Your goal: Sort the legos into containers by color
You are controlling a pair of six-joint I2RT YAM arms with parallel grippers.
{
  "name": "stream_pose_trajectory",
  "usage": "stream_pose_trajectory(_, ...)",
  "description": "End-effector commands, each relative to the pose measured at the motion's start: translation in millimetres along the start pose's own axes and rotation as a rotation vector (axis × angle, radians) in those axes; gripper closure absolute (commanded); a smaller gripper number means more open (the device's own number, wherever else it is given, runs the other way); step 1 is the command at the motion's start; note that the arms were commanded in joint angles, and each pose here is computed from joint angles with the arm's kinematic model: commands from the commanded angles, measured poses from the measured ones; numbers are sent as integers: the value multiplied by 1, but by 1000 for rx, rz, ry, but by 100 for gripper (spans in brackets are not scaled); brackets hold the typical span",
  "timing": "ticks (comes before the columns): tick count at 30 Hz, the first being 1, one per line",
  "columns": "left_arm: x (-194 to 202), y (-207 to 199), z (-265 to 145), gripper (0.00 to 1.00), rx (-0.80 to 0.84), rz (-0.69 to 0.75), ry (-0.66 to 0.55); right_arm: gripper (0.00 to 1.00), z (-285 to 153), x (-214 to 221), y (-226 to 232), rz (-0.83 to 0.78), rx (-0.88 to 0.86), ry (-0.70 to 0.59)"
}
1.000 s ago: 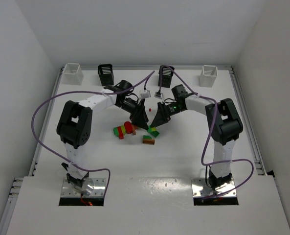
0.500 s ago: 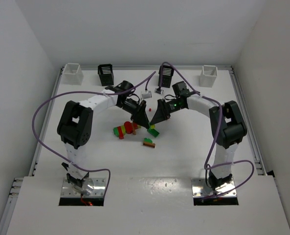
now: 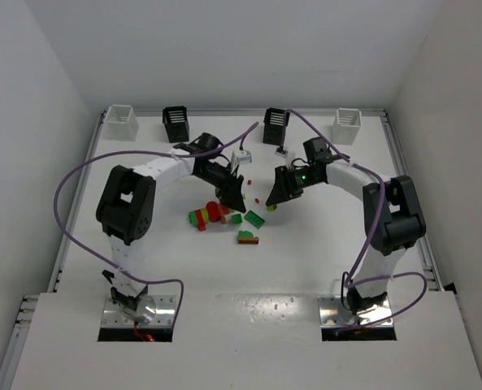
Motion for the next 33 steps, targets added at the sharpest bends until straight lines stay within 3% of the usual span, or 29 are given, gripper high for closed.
stream_pose_trajectory(1,-12,20,-3,14,-127,28,-56,48,-9,-19,-11,-64,144,-1)
stream_pose_trajectory(3,-21,19,-7,9,-160,42,-103,37,-9,-17,-10,-57,142,4)
stream_pose_trajectory(6,-21,18,-13,0,-190,36,-134,33,-11,-17,-3,-125,135,11)
stream_pose_trajectory(10,-31,7,-42,0,-260,38,-235,32,-17,-6,28,-239,20,-26)
stream_pose_trajectory(16,-31,-3,-76,0,-389,-20,-311,50,-12,35,45,-449,-71,46)
stream_pose_trajectory(17,-25,-3,-75,0,-399,-80,-299,51,-12,40,50,-486,-73,61)
stream_pose_trajectory(21,-20,-7,-84,0,-471,-167,-306,51,1,61,49,-598,-24,109)
stream_pose_trajectory(28,-7,-21,-89,0,-446,-161,-300,51,27,52,43,-769,25,172)
stream_pose_trajectory(33,-4,-23,-95,0,-463,-150,-311,59,45,57,53,-810,15,255)
Point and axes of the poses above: each gripper's point midway between its finger pads, its own z axis out along the fingers, its own y axis along the line the jaws close on, x = y × z, the point moved 4 cm from there along -z, back along the fingers, and after that the axes turned 13 degrees about -z, right-handed, at the moved point
